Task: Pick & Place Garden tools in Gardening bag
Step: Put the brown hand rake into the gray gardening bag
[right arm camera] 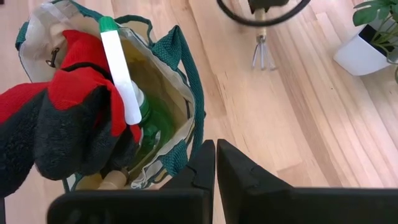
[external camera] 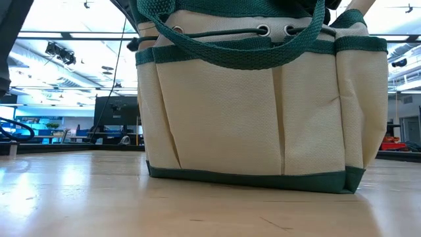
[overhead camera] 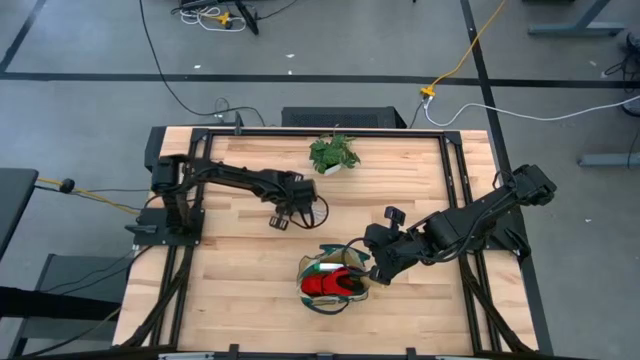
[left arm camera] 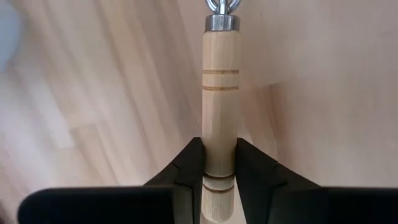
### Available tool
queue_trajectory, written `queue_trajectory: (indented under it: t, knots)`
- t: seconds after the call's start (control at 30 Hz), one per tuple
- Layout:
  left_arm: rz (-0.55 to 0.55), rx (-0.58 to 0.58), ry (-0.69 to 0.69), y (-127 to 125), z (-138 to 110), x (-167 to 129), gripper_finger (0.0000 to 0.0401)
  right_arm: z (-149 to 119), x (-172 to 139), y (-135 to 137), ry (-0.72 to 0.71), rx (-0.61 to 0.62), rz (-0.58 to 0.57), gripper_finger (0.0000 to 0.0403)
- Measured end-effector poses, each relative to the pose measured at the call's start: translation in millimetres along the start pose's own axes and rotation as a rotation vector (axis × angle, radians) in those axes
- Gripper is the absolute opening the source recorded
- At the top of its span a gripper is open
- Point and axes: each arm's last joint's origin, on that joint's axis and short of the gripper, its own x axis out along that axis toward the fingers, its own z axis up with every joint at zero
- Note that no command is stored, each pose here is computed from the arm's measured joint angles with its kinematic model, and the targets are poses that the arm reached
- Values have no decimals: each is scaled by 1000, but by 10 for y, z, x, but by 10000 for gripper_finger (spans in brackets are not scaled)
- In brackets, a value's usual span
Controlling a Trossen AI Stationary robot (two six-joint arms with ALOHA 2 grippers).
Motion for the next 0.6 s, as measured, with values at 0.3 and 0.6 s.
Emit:
queue_trajectory:
  t: [0.3,0.6]
  knots:
    - [17,-72,42,12,-122,-253,74,4,-1,4,-5,2,4,17]
    - [31,-133,10,34,-222,-540,74,9,0,7,-9,5,6,17]
